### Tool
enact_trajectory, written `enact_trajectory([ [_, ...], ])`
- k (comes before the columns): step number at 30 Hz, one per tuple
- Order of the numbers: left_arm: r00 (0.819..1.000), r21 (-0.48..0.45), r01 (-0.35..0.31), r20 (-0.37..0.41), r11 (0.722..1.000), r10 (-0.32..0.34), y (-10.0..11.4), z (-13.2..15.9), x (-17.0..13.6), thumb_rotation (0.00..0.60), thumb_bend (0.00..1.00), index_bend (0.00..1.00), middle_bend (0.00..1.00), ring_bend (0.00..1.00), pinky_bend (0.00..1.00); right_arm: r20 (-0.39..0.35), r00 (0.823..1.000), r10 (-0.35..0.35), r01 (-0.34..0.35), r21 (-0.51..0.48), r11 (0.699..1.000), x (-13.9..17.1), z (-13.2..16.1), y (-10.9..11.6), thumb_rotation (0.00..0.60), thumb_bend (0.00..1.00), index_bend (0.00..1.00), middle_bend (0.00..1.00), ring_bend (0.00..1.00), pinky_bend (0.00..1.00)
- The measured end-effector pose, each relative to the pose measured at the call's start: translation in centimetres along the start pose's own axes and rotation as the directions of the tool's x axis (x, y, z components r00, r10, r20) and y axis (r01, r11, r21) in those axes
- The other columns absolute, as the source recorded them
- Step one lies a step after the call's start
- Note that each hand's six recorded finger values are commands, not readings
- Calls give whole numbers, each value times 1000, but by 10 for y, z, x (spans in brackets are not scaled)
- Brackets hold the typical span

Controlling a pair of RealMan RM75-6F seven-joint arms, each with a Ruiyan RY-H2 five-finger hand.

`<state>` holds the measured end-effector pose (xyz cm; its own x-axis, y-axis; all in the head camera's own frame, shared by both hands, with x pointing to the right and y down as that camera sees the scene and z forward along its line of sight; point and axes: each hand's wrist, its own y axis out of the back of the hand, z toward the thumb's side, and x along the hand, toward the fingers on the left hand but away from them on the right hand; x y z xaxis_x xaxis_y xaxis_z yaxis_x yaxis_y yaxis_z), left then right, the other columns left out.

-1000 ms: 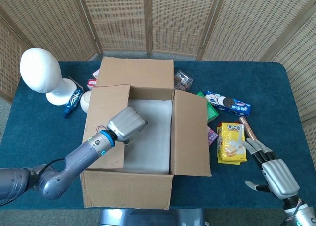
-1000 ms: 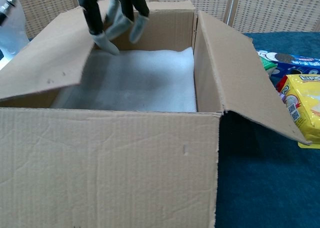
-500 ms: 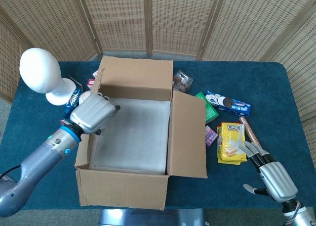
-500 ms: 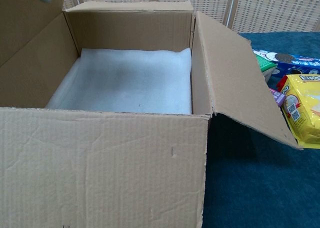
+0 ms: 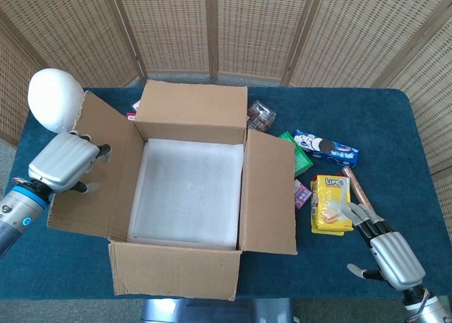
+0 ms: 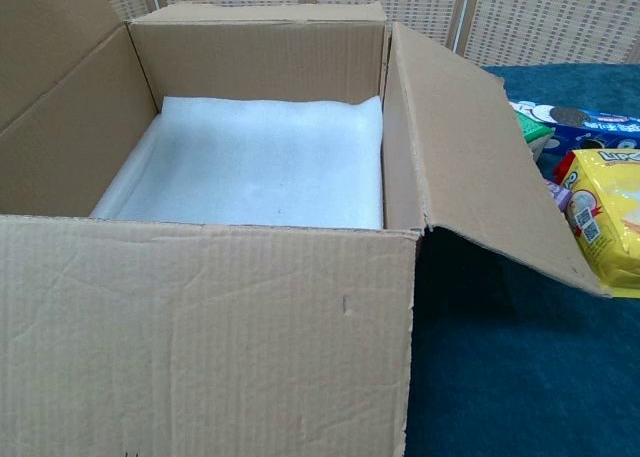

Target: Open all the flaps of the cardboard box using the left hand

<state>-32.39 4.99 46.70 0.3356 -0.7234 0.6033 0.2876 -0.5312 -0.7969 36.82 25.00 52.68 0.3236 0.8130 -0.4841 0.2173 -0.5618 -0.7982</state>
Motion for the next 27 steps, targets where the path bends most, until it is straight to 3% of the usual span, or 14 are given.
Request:
enact_trajectory([
  [4,998,-26,51,-32,998,-52,-28,-20,-5,600,100,462,661,481,463,0,1000,3,-3,1,1000,0,0,-1,600,0,0,0,0,203],
  [10,989,-112,126,-60,986,-133,-91,-41,-10,600,99,449,632,470,451,1,1000,1,-1,-2,1000,0,0,0,600,0,0,0,0,203],
  [14,984,-165,142,-81,976,-157,-127,-51,-15,600,101,369,430,337,361,0,1000,2,-2,-3,1000,1,0,0,600,0,0,0,0,203],
  [18,989,-207,87,-98,975,-109,-141,-58,-22,600,100,218,66,51,185,-4,1000,-1,1,-2,1000,1,1,1,600,0,0,0,0,203],
  [19,991,-214,66,-100,975,-89,-141,-59,-22,600,100,188,19,14,155,-4,1000,-1,1,-3,1000,1,1,1,600,0,0,0,0,203],
  [23,994,-262,-42,-107,964,14,-135,-64,-29,600,99,139,0,0,131,-4,1000,1,-1,-3,1000,2,1,1,600,0,0,0,0,203],
  [27,987,-318,-150,-110,936,121,-121,-72,-42,600,99,90,0,0,124,-9,1000,-3,4,2,1000,2,2,1,600,0,0,0,0,203],
])
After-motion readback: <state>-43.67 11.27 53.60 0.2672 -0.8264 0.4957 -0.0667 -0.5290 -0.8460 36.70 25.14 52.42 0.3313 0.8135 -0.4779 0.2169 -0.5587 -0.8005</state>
